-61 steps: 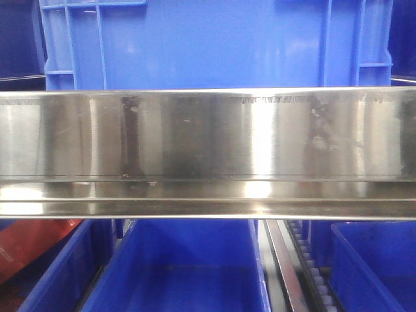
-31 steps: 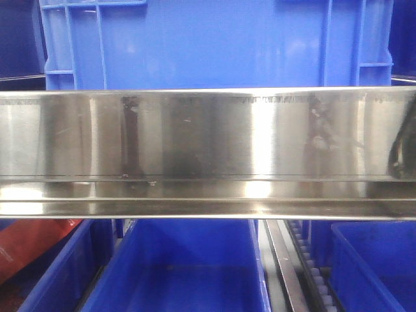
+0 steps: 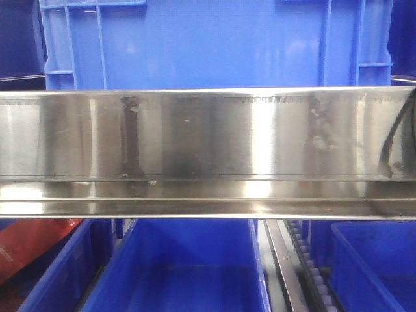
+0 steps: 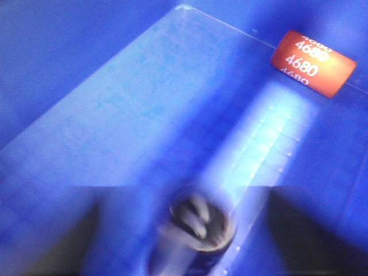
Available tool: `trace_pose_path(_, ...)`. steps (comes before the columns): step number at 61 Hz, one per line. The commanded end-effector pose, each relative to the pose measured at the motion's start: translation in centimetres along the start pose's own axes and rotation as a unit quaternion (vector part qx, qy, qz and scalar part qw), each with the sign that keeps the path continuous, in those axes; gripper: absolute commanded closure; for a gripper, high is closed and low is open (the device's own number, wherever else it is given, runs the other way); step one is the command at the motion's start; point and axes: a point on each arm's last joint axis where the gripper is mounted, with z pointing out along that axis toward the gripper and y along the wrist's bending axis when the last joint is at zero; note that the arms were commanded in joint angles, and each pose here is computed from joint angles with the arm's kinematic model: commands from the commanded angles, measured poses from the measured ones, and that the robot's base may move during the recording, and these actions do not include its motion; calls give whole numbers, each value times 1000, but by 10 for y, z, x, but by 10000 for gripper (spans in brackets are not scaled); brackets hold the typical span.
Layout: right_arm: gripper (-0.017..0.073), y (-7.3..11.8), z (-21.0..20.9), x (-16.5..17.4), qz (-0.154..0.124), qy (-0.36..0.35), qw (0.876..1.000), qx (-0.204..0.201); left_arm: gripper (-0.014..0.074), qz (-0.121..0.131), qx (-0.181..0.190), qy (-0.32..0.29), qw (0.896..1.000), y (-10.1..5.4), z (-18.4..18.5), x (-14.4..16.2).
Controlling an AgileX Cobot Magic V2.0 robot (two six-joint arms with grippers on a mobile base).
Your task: Place cylindrical capacitor in blue bin on shelf
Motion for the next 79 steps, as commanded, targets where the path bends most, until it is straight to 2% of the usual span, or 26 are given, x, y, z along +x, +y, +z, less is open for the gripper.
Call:
trace_pose_path(1, 2, 3, -9, -5, -1, -16, 1000, -5, 704, -7, 1, -11, 1000, 0, -1, -1)
trace_pose_path(7, 40, 4, -17, -7, 0, -26, 1000, -7, 704, -7, 1, -11, 1000, 0, -1, -1)
trace_pose_path(15, 186, 9, -43, -11, -5, -54, 999, -5, 704, -7, 1, -11, 1000, 0, -1, -1)
trace_pose_path(29, 666, 21, -124, -9, -19, -133, 991, 1, 704, -7, 1, -11, 1000, 0, -1, -1)
trace_pose_path(32, 727, 22, -139, -3, -26, -148, 989, 11, 704, -7, 1, -11, 1000, 0, -1, -1)
trace_pose_path(40, 713, 23, -176, 23, -41, -188, 980, 45, 704, -7, 1, -11, 1000, 0, -1, -1)
trace_pose_path(48, 713, 17, -194, 66, -17, -202, 977, 70, 704, -7, 1, -11, 1000, 0, -1, -1)
trace_pose_path(52, 713, 15, -195, 86, -10, -207, 975, 81, 704, -7, 1, -11, 1000, 0, -1, -1)
trace_pose_path(59, 713, 16, -204, 125, -3, -244, 964, 103, 704, -7, 1, -11, 1000, 0, -1, -1)
trace_pose_path(67, 713, 20, -205, 167, -3, -279, 954, 111, 704, -7, 1, -11, 1000, 0, -1, -1)
trace_pose_path(79, 713, 25, -200, 219, -4, -305, 945, 117, 704, -7, 1, -11, 1000, 0, -1, -1)
